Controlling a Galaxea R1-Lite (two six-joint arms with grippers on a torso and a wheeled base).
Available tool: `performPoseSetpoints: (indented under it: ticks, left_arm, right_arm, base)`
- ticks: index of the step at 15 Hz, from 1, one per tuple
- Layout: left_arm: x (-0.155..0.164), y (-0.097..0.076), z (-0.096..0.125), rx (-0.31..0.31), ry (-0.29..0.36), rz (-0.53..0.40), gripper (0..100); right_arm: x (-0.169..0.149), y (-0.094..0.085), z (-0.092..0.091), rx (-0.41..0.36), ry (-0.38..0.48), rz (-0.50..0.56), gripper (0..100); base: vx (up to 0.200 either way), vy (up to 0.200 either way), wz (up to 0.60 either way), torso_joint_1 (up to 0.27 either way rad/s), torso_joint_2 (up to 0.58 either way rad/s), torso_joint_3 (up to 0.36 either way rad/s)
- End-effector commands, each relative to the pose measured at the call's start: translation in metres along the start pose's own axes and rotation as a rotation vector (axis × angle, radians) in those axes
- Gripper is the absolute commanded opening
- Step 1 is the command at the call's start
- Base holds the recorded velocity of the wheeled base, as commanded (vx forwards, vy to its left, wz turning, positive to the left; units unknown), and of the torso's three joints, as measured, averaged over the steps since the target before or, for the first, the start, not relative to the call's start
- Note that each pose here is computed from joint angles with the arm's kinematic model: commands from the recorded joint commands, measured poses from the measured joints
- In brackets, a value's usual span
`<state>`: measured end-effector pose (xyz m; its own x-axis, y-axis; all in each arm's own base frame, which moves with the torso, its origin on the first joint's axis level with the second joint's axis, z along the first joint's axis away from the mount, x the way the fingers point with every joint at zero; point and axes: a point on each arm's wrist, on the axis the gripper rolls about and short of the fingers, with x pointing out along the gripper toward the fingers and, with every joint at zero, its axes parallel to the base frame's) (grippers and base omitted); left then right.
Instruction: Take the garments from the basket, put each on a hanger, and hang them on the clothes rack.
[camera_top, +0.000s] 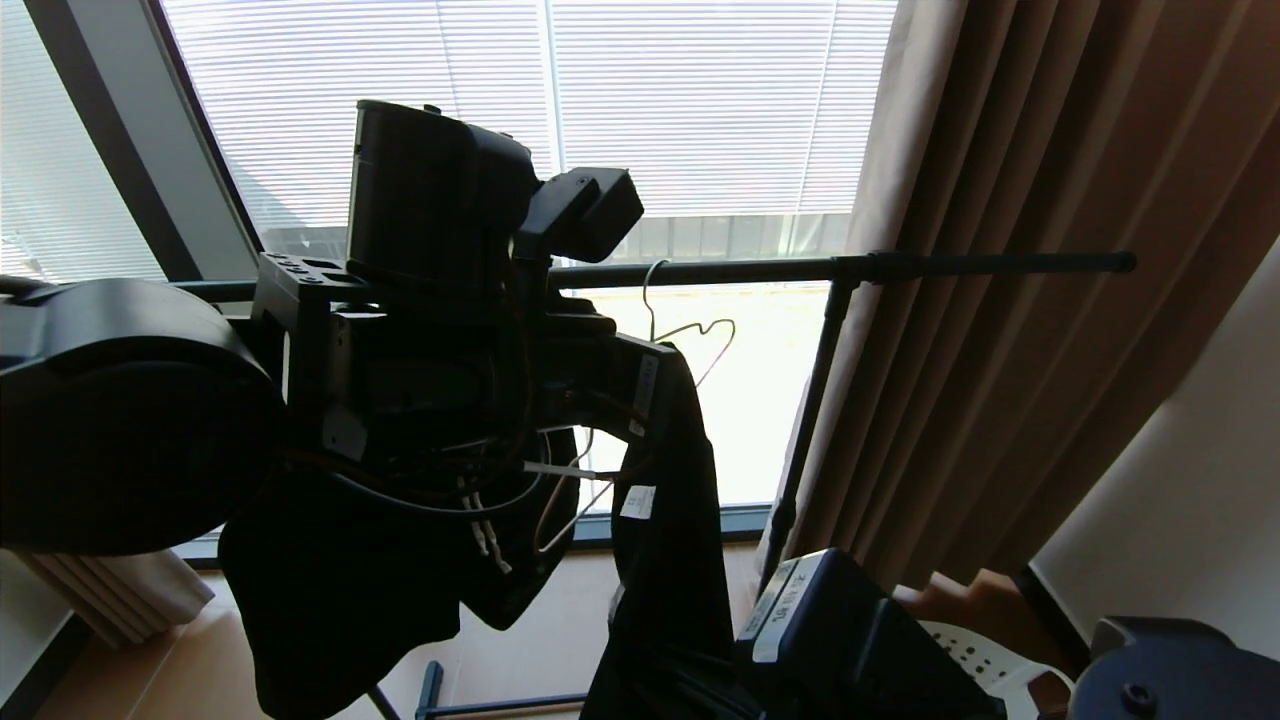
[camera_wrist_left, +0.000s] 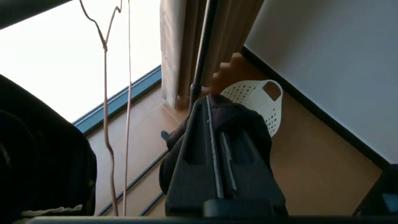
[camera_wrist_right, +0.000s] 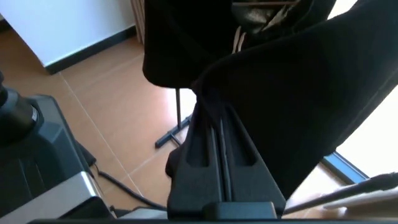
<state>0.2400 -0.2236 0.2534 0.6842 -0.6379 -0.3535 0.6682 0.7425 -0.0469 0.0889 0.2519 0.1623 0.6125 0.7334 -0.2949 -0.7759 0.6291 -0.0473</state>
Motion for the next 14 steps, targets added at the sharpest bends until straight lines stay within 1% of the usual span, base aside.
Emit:
performPoseSetpoints:
  ticks: [1, 3, 5, 6, 7, 8, 9, 10, 12, 13, 14]
  left_arm:
    - [-0.001, 0.010, -0.001, -0.013, 0.004, 0.029, 0]
    - [-0.009, 0.018, -0.001, -0.022, -0.003, 0.052, 0]
    - [-0.021, 0.018, -0.004, -0.020, -0.002, 0.056, 0]
    - [-0.025, 0.018, -0.005, -0.020, -0.004, 0.058, 0]
    - [-0.029, 0.018, -0.006, -0.019, -0.002, 0.056, 0]
    - [-0.033, 0.018, -0.008, -0.016, 0.009, 0.057, 0]
    - [-0.034, 0.018, -0.013, -0.015, 0.050, 0.055, 0]
    - [-0.034, 0.017, -0.018, -0.017, 0.076, 0.055, 0]
    - [-0.038, 0.014, -0.036, -0.009, 0.134, 0.038, 0]
    - [-0.042, 0.009, -0.051, -0.007, 0.178, -0.011, 0]
    - [-0.045, 0.004, -0.060, -0.003, 0.205, -0.045, 0]
  right_arm:
    - [-0.012, -0.010, -0.006, -0.005, 0.025, -0.022, 0]
    - [-0.028, -0.036, -0.015, -0.001, 0.096, -0.102, 0]
    - [-0.032, -0.072, -0.015, 0.050, 0.097, -0.250, 0]
    - [-0.033, -0.081, -0.014, 0.067, 0.093, -0.290, 0]
    - [-0.032, -0.098, -0.012, 0.092, 0.088, -0.361, 0]
    - [-0.030, -0.108, -0.006, 0.110, 0.068, -0.401, 0]
    - [-0.021, -0.117, 0.007, 0.128, 0.036, -0.437, 0]
    - [-0.014, -0.122, 0.013, 0.138, 0.017, -0.453, 0]
    - [0.002, -0.128, 0.029, 0.157, -0.020, -0.465, 0]
    - [0.009, -0.129, 0.040, 0.174, -0.054, -0.464, 0]
    - [0.015, -0.130, 0.046, 0.185, -0.073, -0.464, 0]
  base:
    - [0.000, 0.000, 0.00, 0.000, 0.00, 0.000]
    - [0.000, 0.000, 0.00, 0.000, 0.00, 0.000]
    - [0.000, 0.000, 0.00, 0.000, 0.00, 0.000]
    - [0.000, 0.000, 0.00, 0.000, 0.00, 0.000]
    - [0.000, 0.000, 0.00, 0.000, 0.00, 0.000]
    - [0.000, 0.000, 0.00, 0.000, 0.00, 0.000]
    - [0.000, 0.000, 0.00, 0.000, 0.00, 0.000]
    - [0.000, 0.000, 0.00, 0.000, 0.00, 0.000]
    - [0.000, 0.000, 0.00, 0.000, 0.00, 0.000]
    - [0.000, 0.000, 0.00, 0.000, 0.00, 0.000]
    - [0.000, 0.000, 0.00, 0.000, 0.00, 0.000]
